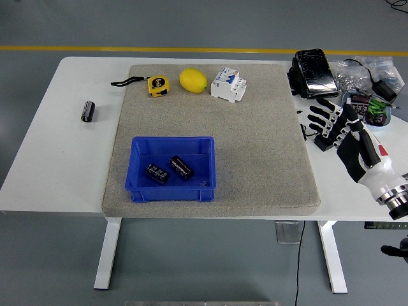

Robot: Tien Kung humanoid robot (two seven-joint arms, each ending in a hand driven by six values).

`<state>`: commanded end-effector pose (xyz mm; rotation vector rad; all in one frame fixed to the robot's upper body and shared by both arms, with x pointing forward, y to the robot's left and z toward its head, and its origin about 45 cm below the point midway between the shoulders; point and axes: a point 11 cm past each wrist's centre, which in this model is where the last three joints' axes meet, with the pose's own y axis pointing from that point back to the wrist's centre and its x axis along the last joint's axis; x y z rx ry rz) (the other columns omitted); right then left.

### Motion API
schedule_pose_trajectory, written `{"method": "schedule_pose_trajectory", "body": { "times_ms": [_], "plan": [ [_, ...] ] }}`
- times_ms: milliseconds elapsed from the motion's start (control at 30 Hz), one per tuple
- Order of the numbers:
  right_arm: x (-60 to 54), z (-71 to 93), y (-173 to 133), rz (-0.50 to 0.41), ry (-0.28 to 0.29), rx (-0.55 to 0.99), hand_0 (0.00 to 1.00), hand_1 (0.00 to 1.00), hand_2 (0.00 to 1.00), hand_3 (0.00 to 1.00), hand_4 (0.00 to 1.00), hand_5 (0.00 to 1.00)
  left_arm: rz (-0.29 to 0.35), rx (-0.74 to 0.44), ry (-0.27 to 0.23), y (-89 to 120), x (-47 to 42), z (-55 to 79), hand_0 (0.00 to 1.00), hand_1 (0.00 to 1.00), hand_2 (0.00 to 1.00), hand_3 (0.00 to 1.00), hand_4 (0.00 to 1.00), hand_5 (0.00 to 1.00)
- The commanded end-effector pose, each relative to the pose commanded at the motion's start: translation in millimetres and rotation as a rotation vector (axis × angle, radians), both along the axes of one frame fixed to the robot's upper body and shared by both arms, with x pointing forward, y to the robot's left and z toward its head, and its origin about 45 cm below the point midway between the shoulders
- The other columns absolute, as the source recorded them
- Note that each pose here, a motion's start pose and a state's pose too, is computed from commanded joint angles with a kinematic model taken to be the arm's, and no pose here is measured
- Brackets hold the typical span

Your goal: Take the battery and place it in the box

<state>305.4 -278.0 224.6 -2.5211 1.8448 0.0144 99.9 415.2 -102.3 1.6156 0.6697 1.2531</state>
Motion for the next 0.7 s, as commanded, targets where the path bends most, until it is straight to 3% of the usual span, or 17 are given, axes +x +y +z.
{"method": "schedule_pose_trajectory", "body": {
  "times_ms": [100, 167, 333, 500, 700],
  "plan": [
    [-3.1, 5.7, -2, -0.034, -0.033, -0.013, 0.907, 0.863, 0.858, 0.894, 0.998, 0.998, -0.002, -0.001, 0.001, -1, 0.0, -0.2, 0.736, 0.727, 0.794, 0.638, 0.651, 0.528],
    [-3.2, 11.3, -8, -0.104, -0.077, -0.014, 0.912, 0.861, 0.859, 0.899, 0.998, 0.998, 0.001, -0.001, -0.001, -1, -0.1, -0.3, 0.734, 0.724, 0.793, 0.639, 0.649, 0.528],
    [4.7, 16.4, -31, -0.275, -0.128, 0.002, 0.912, 0.861, 0.859, 0.899, 0.998, 0.998, 0.004, -0.003, -0.003, -1, 0.6, -0.4, 0.734, 0.724, 0.793, 0.639, 0.649, 0.528],
    [16.8, 15.9, -56, -0.377, -0.137, 0.002, 0.932, 0.873, 0.871, 0.911, 0.998, 0.998, 0.006, -0.004, -0.007, -1, 1.5, 0.0, 0.734, 0.722, 0.792, 0.637, 0.649, 0.529],
    [28.2, 6.9, -84, -0.493, -0.104, 0.019, 0.954, 0.885, 0.881, 0.916, 0.998, 0.998, 0.008, -0.004, -0.012, 0, 3.6, 0.9, 0.733, 0.72, 0.791, 0.637, 0.646, 0.531]
  ]
}}
